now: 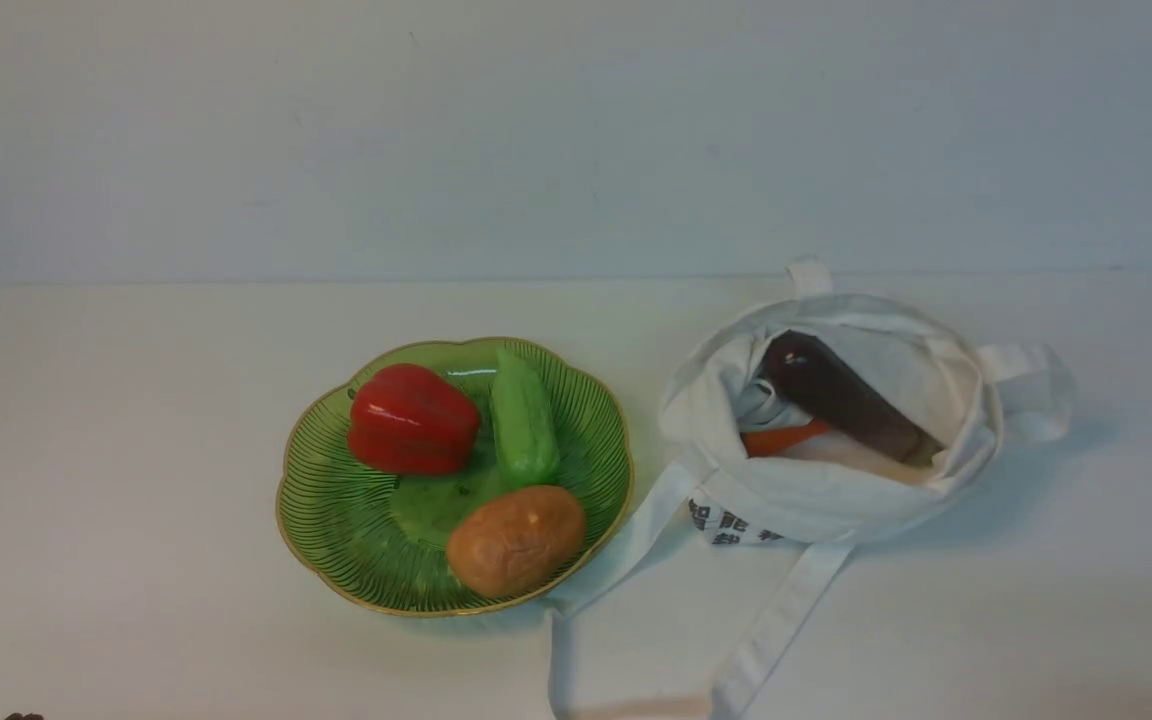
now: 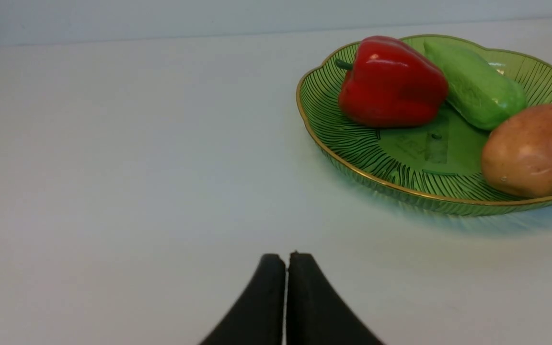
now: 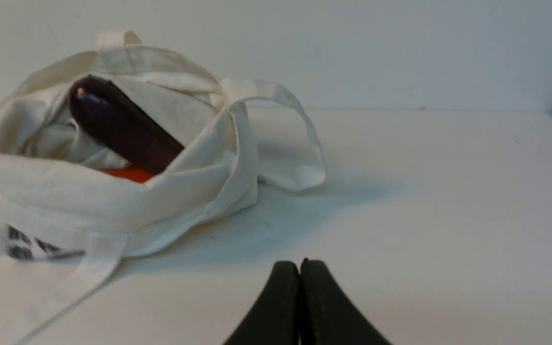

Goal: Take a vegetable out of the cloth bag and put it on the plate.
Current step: Use the right arm to grab an eggplant from the bag

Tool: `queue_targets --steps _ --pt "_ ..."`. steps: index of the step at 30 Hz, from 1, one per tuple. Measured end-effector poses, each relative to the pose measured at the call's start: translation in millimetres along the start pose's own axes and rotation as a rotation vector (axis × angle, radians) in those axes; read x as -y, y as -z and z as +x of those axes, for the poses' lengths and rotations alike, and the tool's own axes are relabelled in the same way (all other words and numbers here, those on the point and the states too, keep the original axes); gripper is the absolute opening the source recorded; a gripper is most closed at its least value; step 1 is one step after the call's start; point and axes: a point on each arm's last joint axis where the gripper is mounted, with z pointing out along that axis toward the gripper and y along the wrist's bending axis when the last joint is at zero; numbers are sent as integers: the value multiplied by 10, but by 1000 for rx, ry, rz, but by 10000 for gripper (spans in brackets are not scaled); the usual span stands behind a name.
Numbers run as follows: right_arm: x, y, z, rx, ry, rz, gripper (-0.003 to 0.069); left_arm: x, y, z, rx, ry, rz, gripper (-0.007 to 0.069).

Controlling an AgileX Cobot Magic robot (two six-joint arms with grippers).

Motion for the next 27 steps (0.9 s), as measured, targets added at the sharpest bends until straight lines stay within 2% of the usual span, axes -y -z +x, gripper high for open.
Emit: queue_targets --steps 5,7,9,16,18,20,23,26,27 --pt "-14 16 -169 181 -389 -52 -15 0 0 0 0 0 0 -8" --pt "5 28 -226 245 -605 -71 -15 0 0 0 0 0 0 -8" --pt "18 34 -245 268 -699 -77 -15 0 0 0 0 0 0 -8" --pt "83 72 -347 395 -842 -73 -15 0 0 0 0 0 0 -8" --pt "66 107 -448 414 -815 -90 -15 0 0 0 0 0 0 -8" --pt "1 201 -731 418 -707 -129 -15 0 0 0 0 0 0 -8" --pt "-83 252 -1087 342 -535 -137 -15 0 0 0 0 0 0 -8" --pt "-156 124 -1420 133 -350 -112 -15 0 0 0 0 0 0 -8" --pt "-191 25 -1563 4 -249 -109 -15 0 0 0 0 0 0 -8"
